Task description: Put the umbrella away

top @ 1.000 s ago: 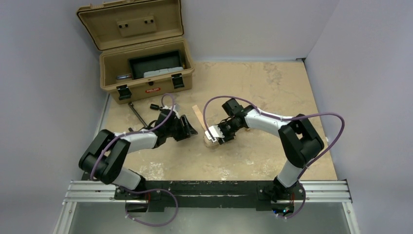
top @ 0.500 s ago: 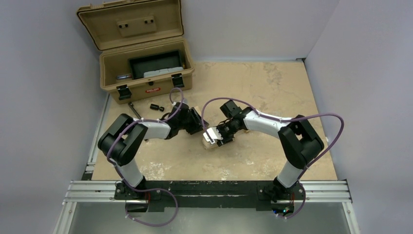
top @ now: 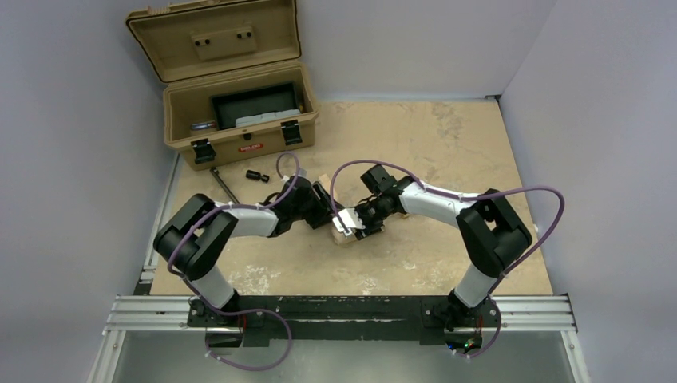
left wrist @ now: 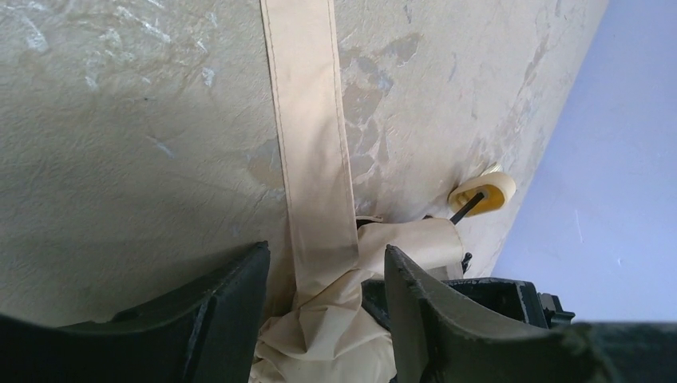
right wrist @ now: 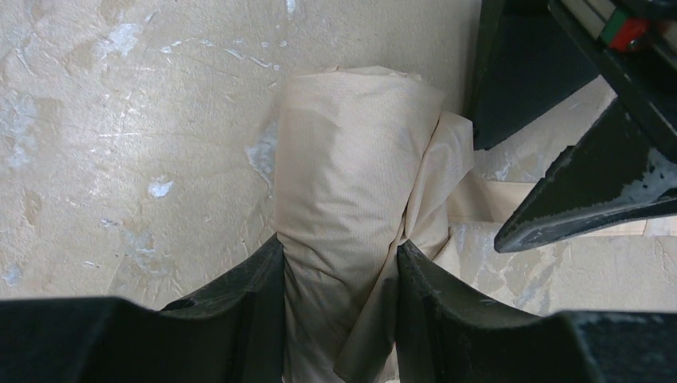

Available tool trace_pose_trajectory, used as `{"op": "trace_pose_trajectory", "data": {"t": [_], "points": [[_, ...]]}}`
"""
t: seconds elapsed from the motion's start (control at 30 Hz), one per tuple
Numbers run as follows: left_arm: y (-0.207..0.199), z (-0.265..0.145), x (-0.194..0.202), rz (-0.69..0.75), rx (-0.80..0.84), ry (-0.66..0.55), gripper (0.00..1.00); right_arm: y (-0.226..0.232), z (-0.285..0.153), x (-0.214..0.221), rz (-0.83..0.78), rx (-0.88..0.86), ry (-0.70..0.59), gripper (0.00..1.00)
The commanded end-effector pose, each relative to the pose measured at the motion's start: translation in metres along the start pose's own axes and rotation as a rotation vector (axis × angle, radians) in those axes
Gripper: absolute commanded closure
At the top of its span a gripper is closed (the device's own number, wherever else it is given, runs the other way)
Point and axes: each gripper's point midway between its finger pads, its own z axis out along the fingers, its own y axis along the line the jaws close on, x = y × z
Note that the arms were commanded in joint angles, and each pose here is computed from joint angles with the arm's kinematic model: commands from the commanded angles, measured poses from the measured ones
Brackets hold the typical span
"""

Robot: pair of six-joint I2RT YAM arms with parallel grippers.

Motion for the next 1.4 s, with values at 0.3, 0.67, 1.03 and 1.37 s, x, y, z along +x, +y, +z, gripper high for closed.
{"op": "trace_pose_trajectory", "data": {"t": [0.3, 0.67, 1.03, 1.37], "points": [[0.065, 0.001, 0.048, -0.001, -0.193, 0.147, 0.46, 0.07, 0.012, 0.016, 0.168, -0.201, 0.065, 0.94], [0.076, 0.01, 0.042, 0.068, -0.285, 0.137, 1.0, 0.065, 0.013, 0.017, 0.176, -0.177, 0.076, 0.94], [0.038, 0.02, 0.013, 0.196, -0.285, 0.161, 1.0, 0.063, 0.025, -0.015, 0.093, -0.181, 0.064, 0.95], [0.028, 0.028, 0.005, 0.19, -0.243, 0.176, 1.0, 0.038, 0.011, -0.034, 0.056, -0.075, 0.032, 0.97]]}}
